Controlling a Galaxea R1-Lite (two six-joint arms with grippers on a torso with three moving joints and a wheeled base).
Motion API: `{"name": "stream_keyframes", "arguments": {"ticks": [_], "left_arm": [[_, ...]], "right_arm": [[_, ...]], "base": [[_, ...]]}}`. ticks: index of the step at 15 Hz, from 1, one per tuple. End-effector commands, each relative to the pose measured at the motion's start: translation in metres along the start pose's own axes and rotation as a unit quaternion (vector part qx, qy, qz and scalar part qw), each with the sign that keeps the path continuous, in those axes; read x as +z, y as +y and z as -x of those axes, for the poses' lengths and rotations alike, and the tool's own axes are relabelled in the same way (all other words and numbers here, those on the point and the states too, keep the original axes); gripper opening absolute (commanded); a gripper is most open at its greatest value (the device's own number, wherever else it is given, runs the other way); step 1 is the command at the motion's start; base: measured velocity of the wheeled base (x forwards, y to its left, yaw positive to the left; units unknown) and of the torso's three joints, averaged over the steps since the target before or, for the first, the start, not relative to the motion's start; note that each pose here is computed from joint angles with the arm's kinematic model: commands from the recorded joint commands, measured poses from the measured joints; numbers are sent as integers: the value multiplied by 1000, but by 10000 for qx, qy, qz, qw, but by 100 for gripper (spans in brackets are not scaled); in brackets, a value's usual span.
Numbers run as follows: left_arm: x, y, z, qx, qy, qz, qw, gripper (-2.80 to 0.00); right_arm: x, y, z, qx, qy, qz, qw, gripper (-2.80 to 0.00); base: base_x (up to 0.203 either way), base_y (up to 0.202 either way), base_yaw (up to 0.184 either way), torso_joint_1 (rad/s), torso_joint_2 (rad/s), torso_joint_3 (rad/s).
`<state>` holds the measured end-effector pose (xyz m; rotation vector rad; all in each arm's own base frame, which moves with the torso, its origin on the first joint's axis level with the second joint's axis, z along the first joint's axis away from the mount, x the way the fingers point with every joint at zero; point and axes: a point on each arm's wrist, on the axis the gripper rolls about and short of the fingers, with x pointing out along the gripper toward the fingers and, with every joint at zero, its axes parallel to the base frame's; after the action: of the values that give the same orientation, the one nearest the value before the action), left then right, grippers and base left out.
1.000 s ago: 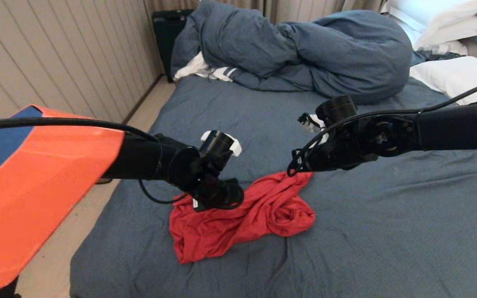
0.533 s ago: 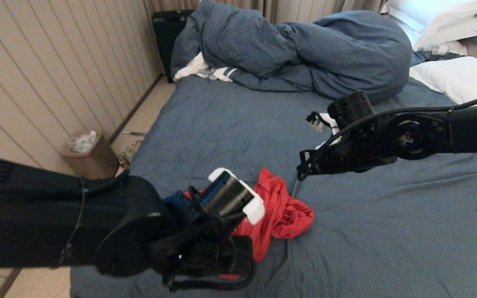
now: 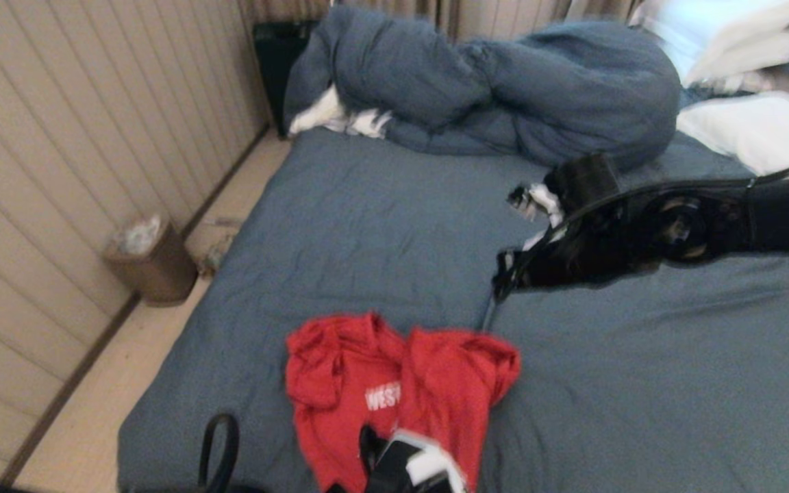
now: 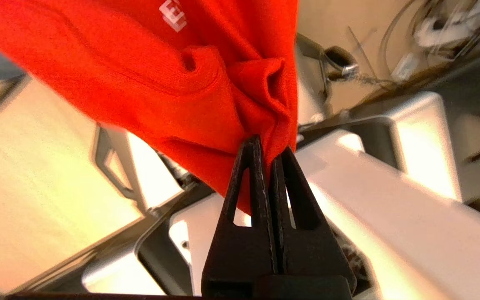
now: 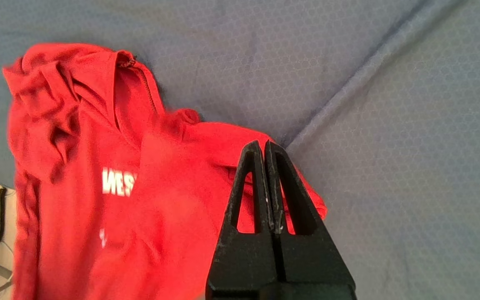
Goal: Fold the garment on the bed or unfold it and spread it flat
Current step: Unford the red T-shirt
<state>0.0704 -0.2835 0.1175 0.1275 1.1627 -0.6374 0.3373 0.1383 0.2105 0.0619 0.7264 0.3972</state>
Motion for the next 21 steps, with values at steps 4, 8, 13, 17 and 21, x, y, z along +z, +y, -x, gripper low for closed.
{"name": "stream_keyframes", "arguments": {"ticks": [4,8,13,17,21], "left_arm": [[-21,-9,-32,255,415,-421,9979,-280],[-12,-9,-32,132,194,-286,9993,0],[70,34,-25,214,-823,697,9939,0],[143,101,-24,643,-1520,1349,9770,0],[182,157,-54,1011,-1592,1724,9668,-280]], "right_arm": [[-1,0,-3,-1,33,-8,10000,-280],[-2,0,-5,0,61,-6,10000,-280],[-2,0,-5,6,70,-7,10000,-280],[-4,3,-6,43,98,26,9999,-280],[-3,6,-6,69,86,47,9999,-280]], "base": [[0,0,0,0,0,0],[0,0,0,0,0,0],[0,0,0,0,0,0],[0,0,0,0,0,0],[0,0,0,0,0,0]]}}
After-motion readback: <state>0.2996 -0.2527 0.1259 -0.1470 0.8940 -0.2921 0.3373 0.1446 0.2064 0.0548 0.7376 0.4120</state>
